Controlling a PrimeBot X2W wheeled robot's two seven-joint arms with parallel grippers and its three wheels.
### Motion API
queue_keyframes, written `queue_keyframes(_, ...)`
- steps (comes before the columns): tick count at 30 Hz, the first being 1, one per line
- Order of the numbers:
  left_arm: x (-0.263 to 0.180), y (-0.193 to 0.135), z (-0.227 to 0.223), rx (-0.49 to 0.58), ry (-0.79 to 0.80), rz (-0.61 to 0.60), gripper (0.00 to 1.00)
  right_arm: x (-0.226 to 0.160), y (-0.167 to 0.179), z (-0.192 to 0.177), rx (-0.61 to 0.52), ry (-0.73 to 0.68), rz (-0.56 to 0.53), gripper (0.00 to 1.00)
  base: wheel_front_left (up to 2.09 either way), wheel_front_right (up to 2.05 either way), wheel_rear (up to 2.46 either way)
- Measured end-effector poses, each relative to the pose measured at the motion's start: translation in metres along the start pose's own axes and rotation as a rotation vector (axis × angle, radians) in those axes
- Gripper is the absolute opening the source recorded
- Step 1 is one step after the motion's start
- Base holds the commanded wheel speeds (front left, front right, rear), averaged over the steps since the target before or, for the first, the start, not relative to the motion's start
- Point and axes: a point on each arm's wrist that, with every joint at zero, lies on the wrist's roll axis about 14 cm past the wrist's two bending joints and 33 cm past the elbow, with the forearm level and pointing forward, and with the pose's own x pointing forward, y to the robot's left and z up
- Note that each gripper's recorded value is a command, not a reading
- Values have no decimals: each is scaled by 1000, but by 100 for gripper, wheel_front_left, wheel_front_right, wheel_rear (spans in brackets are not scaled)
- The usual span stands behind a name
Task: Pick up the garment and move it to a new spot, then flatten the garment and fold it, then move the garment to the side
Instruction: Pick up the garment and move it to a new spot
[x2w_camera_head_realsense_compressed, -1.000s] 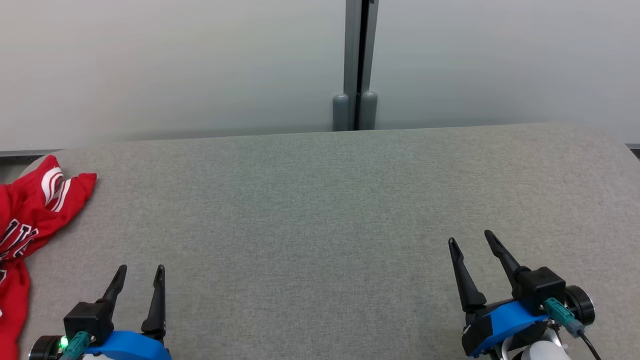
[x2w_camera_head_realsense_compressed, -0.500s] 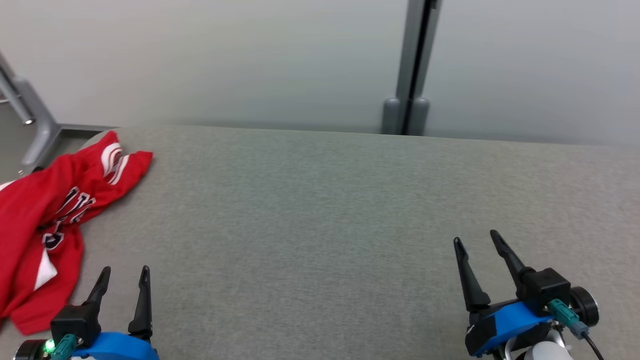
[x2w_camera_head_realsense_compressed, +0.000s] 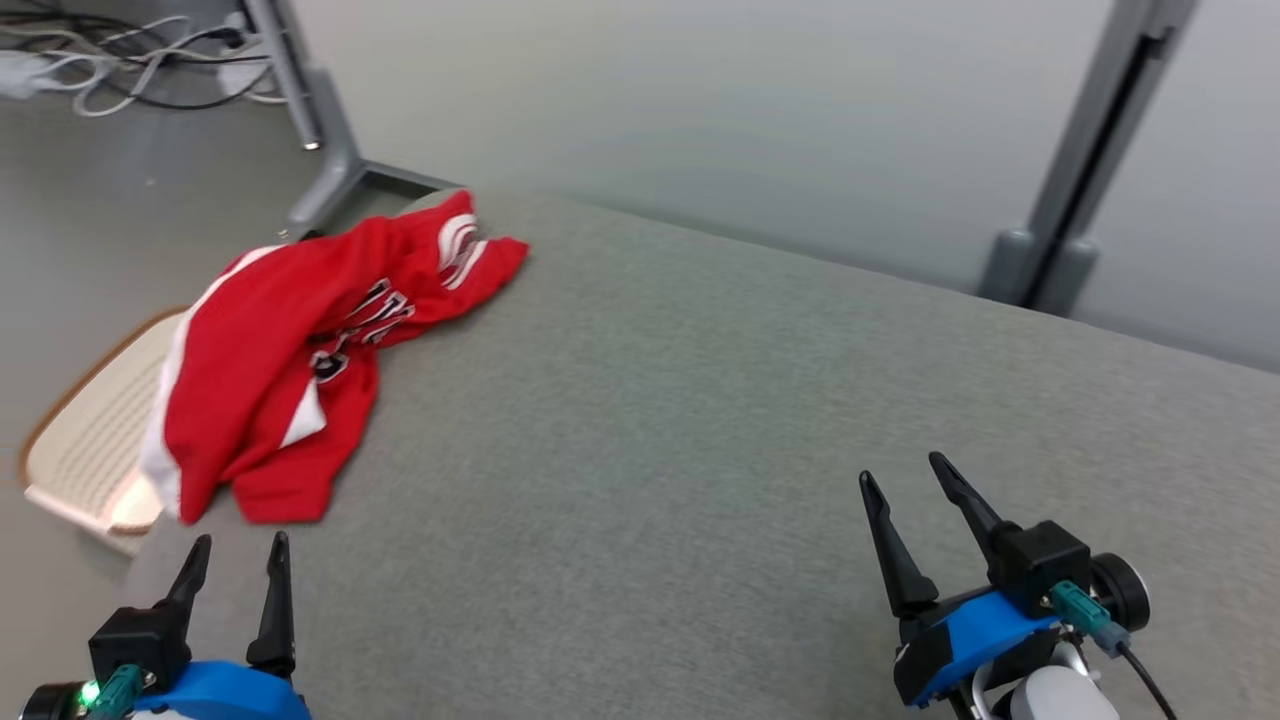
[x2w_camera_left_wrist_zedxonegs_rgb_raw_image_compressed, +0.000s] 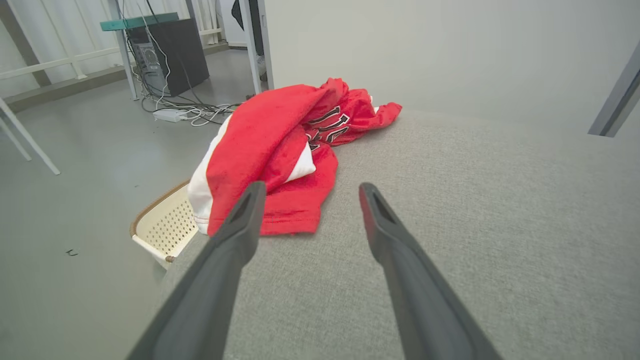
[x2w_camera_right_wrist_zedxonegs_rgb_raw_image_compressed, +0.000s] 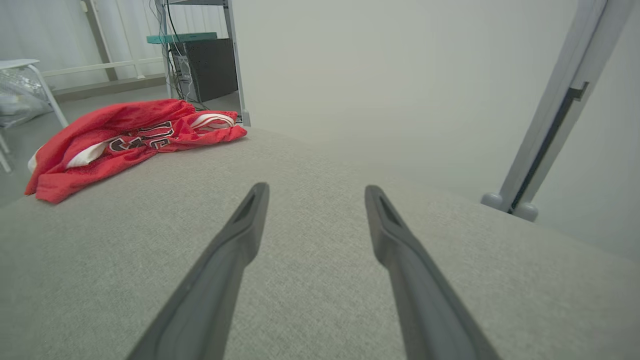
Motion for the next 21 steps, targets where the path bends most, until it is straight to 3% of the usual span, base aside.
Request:
queue_keyframes(10,-35,54,-13,-15,47,178,100,38,67,-15,23,33,216,100,0,0,0)
queue_keyframes(21,-27,59,-11,-9,68,195,100,54,81,-28,22,52,276,100,0,0,0)
